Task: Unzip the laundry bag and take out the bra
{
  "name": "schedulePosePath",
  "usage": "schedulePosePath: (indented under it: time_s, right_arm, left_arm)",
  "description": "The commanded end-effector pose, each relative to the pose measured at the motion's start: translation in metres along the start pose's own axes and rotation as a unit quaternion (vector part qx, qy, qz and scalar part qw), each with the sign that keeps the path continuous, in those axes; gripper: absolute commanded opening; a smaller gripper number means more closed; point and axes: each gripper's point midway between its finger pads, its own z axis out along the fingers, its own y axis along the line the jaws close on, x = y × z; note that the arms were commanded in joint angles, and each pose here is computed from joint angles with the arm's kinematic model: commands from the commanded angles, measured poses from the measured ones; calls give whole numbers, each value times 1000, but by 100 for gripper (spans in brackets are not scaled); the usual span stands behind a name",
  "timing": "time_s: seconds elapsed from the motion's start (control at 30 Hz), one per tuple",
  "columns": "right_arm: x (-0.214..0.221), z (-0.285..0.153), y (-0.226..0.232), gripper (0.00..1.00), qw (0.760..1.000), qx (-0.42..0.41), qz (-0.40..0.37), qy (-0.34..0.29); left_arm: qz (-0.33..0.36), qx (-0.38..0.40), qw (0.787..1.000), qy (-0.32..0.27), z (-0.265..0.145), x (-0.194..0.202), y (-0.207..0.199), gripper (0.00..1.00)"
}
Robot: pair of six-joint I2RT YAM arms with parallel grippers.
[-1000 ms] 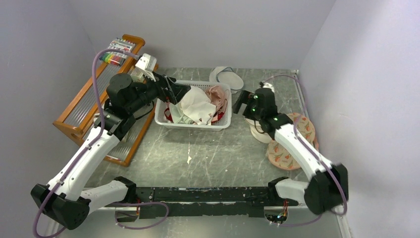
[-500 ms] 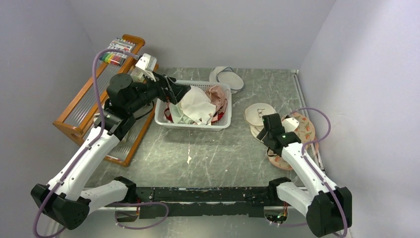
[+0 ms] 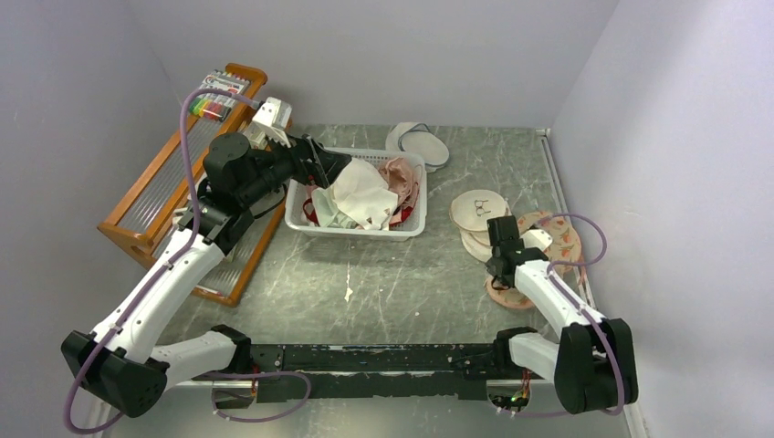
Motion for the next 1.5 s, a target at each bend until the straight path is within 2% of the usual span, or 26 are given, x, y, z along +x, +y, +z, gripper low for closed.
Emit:
schedulePosePath:
  time_s: [0.0,0.07,0.17,0.3,0.43,0.6,0.73,0.9,1.0,1.13,1.2,1.27,1.4,1.47]
  right_arm:
    - [-23,-20,11,4,999,-30,37,-26]
    - [-41,-38,11,0,997,-39,51,-50]
    - [-78,-77,5,0,989,-55,86,-107]
    - [-134,-145,9,0,962,-134,138,-195]
    - [-172,-217,28,0,914,-274,142,-265]
    - [-179,-292,61,0,838,-447,86,-300]
    - [-158,-325,87,0,791,-546,17,-274]
    - [-122,-319,104,0,781,-587,-53,-207]
    - [-99,-305,106,0,781,-598,-67,-167]
    - [-59,-287,111,0,763,-632,-86,-104]
    - [-37,-273,113,0,760,-637,-112,-62]
    - [-17,-264,114,0,747,-648,-145,-29]
    - [3,-260,113,0,717,-677,-168,-14]
    - [4,-259,113,0,712,-683,-162,-21]
  left_arm:
    - [6,-5,1000,-4,2,1,2,99]
    - [6,-5,1000,-3,2,2,2,99]
    - [3,-5,1000,0,4,4,3,99]
    - [2,-6,1000,3,5,6,4,99]
    - [1,-9,1000,7,7,10,6,99]
    - [-3,-4,1000,14,11,15,6,99]
    - [-6,4,1000,22,13,19,4,99]
    - [-7,30,999,36,18,26,-4,99]
    - [-7,55,997,51,22,34,-14,99]
    - [-5,87,993,81,29,51,-32,99]
    - [0,106,989,100,33,63,-43,99]
    - [8,127,985,118,36,75,-53,99]
    - [-7,175,972,156,41,98,-74,99]
    - [-13,196,965,172,43,109,-84,95]
